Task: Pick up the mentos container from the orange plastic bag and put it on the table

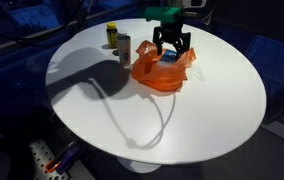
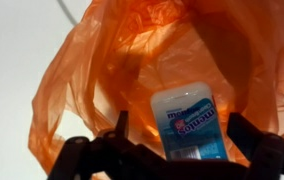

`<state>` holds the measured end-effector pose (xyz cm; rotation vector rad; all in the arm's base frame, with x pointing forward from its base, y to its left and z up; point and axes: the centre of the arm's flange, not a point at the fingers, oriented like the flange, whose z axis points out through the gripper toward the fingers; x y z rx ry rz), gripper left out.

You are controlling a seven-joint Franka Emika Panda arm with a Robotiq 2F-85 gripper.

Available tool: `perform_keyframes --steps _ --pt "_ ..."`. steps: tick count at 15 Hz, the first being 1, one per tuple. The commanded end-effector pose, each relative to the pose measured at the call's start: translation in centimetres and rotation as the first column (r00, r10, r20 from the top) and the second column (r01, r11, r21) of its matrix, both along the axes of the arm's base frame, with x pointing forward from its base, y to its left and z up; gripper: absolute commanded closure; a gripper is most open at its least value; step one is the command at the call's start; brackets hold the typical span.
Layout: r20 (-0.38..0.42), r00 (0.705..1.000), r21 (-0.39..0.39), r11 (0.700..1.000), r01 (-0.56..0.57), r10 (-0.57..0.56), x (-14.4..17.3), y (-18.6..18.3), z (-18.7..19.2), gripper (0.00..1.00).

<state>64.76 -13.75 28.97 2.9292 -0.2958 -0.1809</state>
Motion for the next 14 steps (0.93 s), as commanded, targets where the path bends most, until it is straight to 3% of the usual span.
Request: perform_keyframes --steps 1,6,13,14 --pt "0.058 0.998 0.003 1.0 -0.025 0.025 0.1 -0.2 0.1 0.0" --pt "0.107 0.994 0.009 0.999 -0.04 0.038 0.3 -0.2 -0.3 0.0" --pt "0.11 0.993 0.016 0.998 -0.056 0.054 -0.1 0.0 -1.5 0.0" --pt "0.11 0.993 0.013 0.998 -0.055 0.054 -0.1 0.0 -1.5 0.08"
